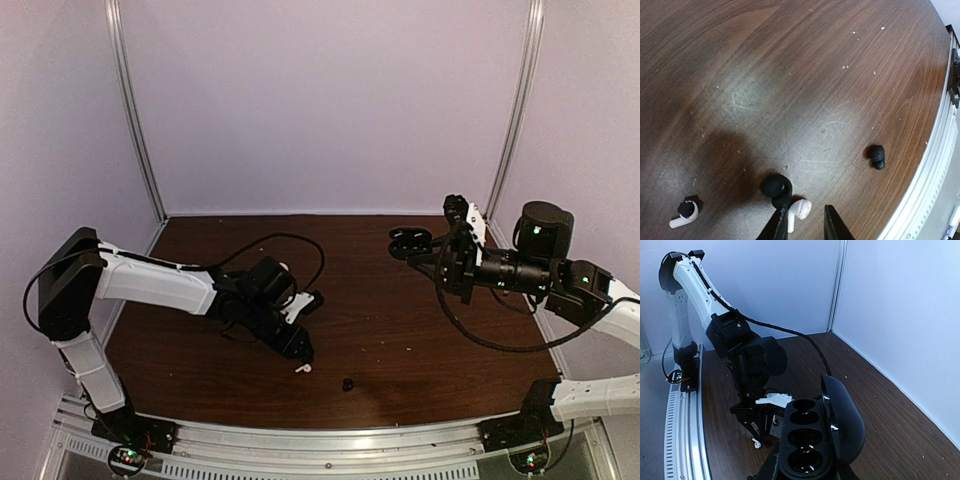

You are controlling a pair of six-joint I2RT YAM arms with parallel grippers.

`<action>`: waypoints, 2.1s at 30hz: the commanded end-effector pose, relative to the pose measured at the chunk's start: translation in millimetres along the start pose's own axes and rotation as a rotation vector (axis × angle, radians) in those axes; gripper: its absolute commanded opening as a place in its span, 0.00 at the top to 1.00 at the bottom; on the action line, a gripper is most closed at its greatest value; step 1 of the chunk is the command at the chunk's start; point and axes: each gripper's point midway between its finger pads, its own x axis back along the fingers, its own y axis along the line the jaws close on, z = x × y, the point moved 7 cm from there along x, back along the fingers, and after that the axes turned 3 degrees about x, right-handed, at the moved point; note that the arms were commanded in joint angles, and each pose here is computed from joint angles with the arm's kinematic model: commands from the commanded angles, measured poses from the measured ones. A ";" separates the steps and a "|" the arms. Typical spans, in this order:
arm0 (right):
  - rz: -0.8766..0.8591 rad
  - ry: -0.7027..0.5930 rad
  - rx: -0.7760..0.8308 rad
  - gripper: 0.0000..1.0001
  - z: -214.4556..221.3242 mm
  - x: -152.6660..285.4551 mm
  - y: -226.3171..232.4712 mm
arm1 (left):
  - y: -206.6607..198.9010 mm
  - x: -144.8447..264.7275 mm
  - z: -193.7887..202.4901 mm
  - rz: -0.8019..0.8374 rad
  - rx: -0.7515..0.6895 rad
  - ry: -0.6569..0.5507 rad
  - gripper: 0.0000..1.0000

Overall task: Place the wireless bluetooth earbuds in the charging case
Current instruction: Pick up the left earbud.

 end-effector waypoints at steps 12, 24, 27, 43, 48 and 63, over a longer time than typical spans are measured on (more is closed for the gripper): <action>-0.009 -0.003 0.004 1.00 -2.6 1.0 1.8 | -1.2 -13.0 -5.4 0.011 0.027 0.029 0.78; -0.005 0.003 0.001 1.00 -0.2 -1.0 1.2 | 3.1 -18.6 -7.8 -0.024 0.024 0.042 0.80; 0.000 0.005 0.002 1.00 0.0 -1.0 0.6 | 4.8 -19.7 -6.9 -0.037 0.029 0.047 0.80; 0.001 0.018 0.004 1.00 3.8 -2.0 0.8 | 12.4 -22.5 1.5 -0.084 0.057 0.081 0.82; 0.000 0.020 0.002 1.00 4.4 -2.0 0.9 | 15.2 -21.1 1.1 -0.116 0.060 0.081 0.81; 0.005 0.019 -0.002 1.00 5.0 -2.0 0.5 | 22.1 -18.4 3.4 -0.188 0.071 0.093 0.76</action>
